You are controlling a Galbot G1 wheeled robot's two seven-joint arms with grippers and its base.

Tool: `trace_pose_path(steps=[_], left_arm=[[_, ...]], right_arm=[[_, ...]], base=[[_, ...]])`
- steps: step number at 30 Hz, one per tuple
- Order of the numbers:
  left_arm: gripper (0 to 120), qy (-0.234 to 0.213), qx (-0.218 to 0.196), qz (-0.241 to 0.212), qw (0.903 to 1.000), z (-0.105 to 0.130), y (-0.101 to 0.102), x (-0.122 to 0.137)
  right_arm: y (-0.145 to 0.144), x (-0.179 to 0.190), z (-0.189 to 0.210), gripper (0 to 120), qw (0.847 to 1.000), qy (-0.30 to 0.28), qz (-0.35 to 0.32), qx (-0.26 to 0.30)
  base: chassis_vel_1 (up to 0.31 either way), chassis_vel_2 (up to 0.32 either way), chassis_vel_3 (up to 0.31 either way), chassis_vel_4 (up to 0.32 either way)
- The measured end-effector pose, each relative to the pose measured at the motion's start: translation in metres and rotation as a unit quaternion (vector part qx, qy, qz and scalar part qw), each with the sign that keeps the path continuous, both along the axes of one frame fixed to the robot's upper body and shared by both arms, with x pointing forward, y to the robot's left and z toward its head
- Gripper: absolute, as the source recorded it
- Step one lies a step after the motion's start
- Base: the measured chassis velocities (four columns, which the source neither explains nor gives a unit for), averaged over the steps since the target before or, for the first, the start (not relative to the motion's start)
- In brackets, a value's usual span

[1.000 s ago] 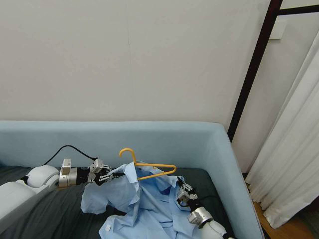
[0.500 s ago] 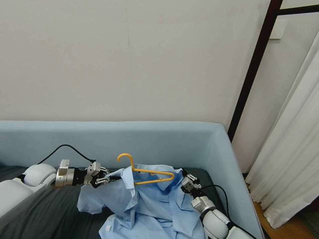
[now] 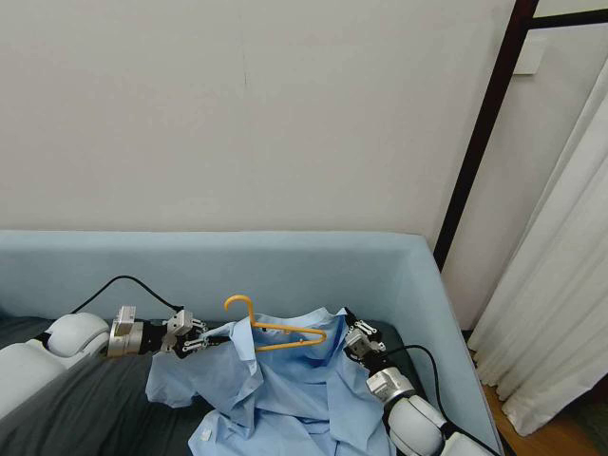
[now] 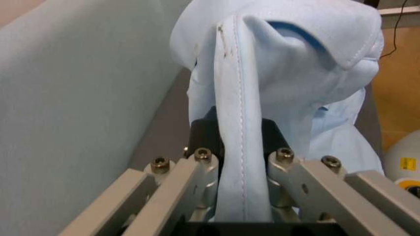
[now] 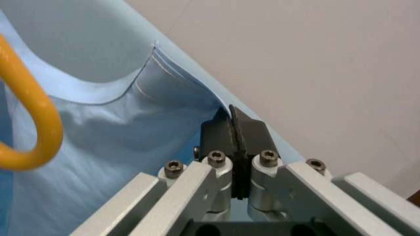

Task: Pick up the clothes from the sofa and hang them on the clothes hanger.

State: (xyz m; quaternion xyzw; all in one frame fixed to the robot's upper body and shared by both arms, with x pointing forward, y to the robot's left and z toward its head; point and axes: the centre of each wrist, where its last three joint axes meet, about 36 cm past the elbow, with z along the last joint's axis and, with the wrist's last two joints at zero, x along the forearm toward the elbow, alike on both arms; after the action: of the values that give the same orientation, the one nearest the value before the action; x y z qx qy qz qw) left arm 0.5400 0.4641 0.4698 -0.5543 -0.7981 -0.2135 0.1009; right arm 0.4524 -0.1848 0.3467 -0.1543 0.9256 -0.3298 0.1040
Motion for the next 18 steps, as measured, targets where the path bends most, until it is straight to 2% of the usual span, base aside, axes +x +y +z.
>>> trace_pose_path(steps=[8,18], left_arm=[[7,0.001,0.010,-0.005,0.9999,-0.005,-0.009,0.000],[7,-0.005,0.021,0.006,0.9998,-0.004,-0.009,0.004]], right_arm=[[0.011,-0.007,0.034,0,1.000,-0.015,-0.002,0.026],[0.011,-0.016,0.069,0,0.999,-0.026,0.001,0.041]], base=[[0.000,0.000,0.000,0.000],[0.000,0.000,0.000,0.000]])
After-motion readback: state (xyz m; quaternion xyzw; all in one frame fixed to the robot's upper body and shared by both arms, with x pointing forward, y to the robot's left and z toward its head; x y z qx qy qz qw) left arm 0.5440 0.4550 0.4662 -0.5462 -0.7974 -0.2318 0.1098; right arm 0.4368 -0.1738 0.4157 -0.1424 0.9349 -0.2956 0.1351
